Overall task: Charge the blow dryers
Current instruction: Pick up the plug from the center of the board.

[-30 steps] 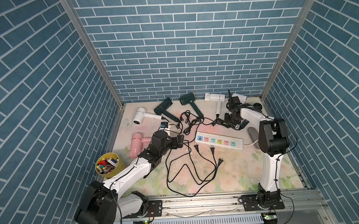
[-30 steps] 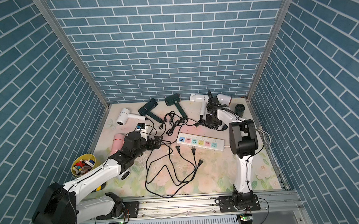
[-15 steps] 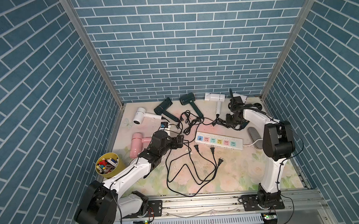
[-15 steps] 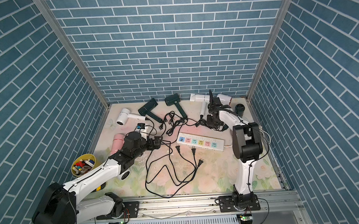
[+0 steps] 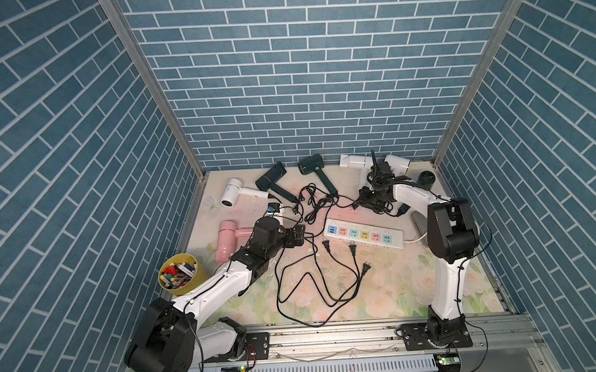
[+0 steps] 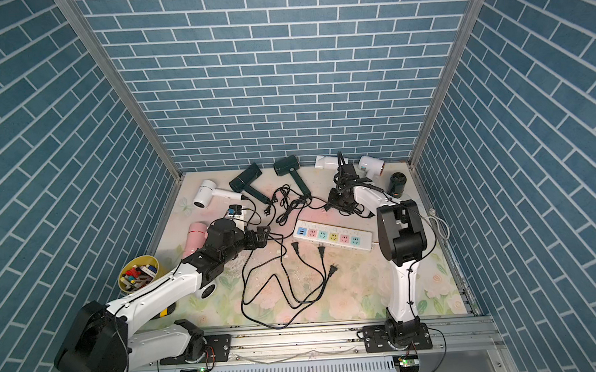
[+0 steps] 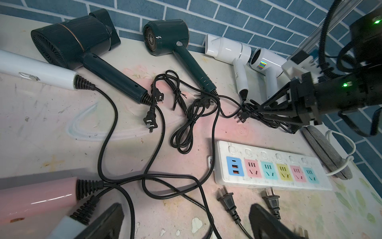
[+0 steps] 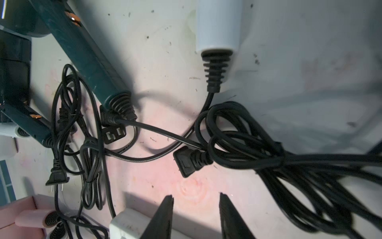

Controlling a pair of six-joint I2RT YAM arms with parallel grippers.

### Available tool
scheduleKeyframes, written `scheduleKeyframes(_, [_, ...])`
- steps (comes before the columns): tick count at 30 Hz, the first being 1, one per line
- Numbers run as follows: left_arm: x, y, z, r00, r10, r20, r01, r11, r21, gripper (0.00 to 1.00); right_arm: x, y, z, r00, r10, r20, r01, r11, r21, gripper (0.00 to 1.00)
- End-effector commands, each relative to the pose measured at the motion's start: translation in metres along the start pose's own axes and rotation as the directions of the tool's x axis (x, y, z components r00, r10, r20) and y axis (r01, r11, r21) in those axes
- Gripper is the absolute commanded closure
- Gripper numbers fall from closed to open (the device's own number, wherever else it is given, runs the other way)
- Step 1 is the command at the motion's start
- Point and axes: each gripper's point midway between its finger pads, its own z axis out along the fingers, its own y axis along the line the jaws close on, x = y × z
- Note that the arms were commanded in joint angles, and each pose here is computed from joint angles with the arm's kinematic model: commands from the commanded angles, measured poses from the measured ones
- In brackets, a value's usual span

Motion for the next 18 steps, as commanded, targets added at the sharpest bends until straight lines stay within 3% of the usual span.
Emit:
scheduleKeyframes(1, [-0.007, -0.003, 0.0, 1.0, 0.014, 0.009, -0.014, 1.0, -0.005, 0.0, -0.01, 0.0, 0.014, 0.988, 0.15, 0.034, -0.15, 0.989, -0.005, 0.6])
scheduleKeyframes(9, [-0.008, -0.003, -0.001, 1.0, 0.016, 0.01, -0.015, 1.0, -0.006, 0.0, -0.02, -0.02, 0.038, 0.952, 0.286, 0.107, -0.292, 0.956, 0.042, 0.6])
scheduleKeyframes(18, [-0.008, -0.003, -0.002, 1.0, 0.013, 0.017, -0.013, 1.0, -0.006, 0.01, -0.015, -0.024, 0.07, 0.924, 0.363, 0.123, -0.363, 0.932, -0.02, 0.58])
